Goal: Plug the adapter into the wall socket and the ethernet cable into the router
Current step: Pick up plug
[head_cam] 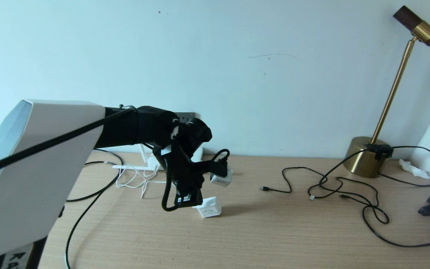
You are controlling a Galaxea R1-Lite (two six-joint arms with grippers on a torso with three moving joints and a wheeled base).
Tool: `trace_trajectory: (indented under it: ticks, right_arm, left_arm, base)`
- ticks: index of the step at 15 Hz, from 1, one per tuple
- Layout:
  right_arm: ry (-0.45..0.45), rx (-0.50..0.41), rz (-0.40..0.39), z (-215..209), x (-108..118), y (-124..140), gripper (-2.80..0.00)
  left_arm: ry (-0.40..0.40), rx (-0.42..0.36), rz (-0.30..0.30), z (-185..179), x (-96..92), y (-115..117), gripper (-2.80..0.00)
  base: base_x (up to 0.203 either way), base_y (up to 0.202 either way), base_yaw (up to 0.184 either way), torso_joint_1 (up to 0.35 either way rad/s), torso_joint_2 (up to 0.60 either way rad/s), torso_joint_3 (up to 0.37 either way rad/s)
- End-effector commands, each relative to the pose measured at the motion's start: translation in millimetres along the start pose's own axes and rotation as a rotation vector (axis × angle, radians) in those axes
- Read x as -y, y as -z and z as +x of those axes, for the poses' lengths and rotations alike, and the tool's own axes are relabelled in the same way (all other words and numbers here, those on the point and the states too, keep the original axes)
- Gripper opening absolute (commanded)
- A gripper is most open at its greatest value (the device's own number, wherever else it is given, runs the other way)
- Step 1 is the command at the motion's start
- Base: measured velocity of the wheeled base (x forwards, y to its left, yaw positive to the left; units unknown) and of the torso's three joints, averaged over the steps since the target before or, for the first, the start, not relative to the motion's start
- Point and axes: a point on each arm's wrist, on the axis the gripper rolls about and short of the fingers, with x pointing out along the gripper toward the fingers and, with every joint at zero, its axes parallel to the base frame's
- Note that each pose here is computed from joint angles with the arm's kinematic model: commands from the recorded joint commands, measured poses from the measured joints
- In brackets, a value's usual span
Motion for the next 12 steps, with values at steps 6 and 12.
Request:
trace_trajectory:
  ticks: [6, 12]
  right_arm:
    - [0.0, -0.01, 0.0, 0.7, 0.1, 3.0, -2.8]
    - [0.0, -0.01, 0.0, 0.7, 0.1, 3.0, -2.8]
  left_arm:
    - [0.008, -0.004, 0.005, -2.5, 1.8, 0.6, -2.8]
    - [0.004, -0.004, 0.009, -8.0, 3.7, 0.9, -2.8]
  base:
    - [0.0, 0.0, 0.0, 0.0, 0.0, 0.0]
    - [0.0, 0.0, 0.0, 0.0, 0.0, 0.0]
